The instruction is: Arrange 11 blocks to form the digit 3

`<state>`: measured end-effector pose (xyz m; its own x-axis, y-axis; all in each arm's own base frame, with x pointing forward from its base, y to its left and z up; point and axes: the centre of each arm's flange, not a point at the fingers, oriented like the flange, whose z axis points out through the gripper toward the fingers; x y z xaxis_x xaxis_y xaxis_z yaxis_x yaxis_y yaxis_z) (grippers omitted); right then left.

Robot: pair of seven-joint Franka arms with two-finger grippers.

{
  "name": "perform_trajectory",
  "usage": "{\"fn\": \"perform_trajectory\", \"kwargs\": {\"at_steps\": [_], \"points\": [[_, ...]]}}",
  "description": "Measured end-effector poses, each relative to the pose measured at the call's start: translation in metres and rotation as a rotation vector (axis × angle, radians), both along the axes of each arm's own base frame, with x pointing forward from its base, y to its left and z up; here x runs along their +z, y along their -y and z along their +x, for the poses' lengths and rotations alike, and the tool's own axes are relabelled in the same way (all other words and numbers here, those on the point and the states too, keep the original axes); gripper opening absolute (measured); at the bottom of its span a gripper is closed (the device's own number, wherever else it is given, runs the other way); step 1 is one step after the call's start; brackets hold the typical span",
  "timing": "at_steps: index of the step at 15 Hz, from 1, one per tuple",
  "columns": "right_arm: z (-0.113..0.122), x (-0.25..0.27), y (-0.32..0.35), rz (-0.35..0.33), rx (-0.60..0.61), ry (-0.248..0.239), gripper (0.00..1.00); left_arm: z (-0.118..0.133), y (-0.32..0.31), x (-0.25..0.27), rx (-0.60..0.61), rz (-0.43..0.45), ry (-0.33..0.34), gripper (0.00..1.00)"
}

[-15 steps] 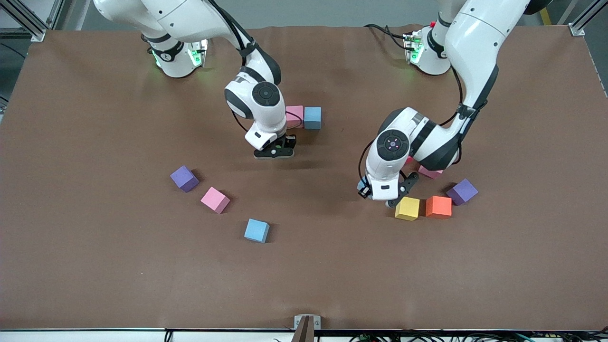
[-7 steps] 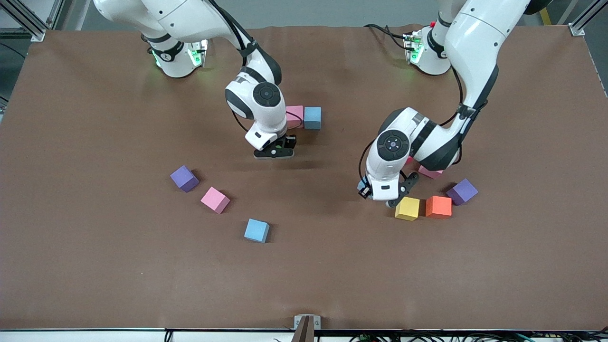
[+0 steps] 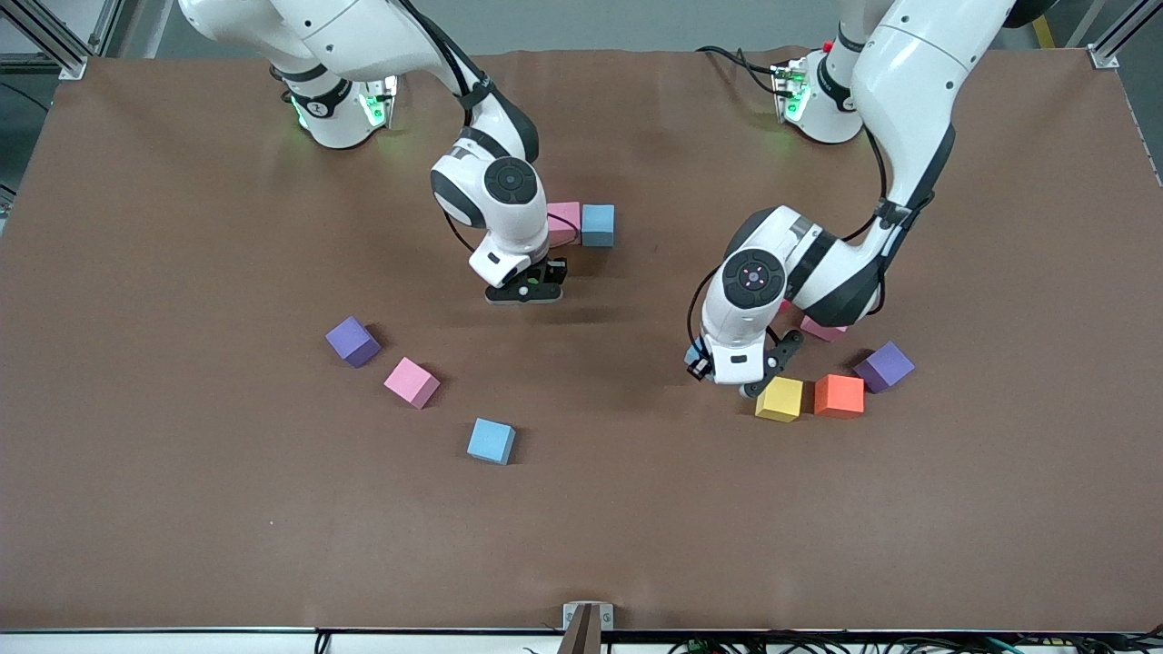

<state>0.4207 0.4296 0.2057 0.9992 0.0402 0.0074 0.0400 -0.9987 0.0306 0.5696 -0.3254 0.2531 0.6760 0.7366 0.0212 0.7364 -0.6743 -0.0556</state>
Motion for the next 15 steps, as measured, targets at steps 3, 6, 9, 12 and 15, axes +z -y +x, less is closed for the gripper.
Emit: {"fn": "perform_trajectory", "kwargs": {"at_steps": [3, 6, 9, 12, 15], "points": [[0.0001, 0.0000, -0.0002, -0.002, 0.009, -0.001, 0.56, 0.0011, -0.0017, 0.0002, 0.002, 0.000, 0.000, 0.55], [0.0000, 0.0000, -0.0003, -0.002, 0.012, -0.002, 0.56, 0.0015, -0.0018, 0.0005, 0.003, -0.001, 0.001, 0.55], [-0.0001, 0.0000, -0.0004, -0.003, 0.012, -0.002, 0.56, 0.0020, -0.0016, 0.0013, 0.003, -0.002, 0.003, 0.55], [-0.0001, 0.0000, -0.0004, -0.003, 0.011, -0.002, 0.56, 0.0023, -0.0013, 0.0019, 0.003, -0.002, 0.004, 0.55], [-0.0006, 0.0000, -0.0005, -0.009, 0.012, -0.007, 0.56, 0.0040, -0.0017, 0.0048, 0.005, 0.002, 0.001, 0.55]]}}
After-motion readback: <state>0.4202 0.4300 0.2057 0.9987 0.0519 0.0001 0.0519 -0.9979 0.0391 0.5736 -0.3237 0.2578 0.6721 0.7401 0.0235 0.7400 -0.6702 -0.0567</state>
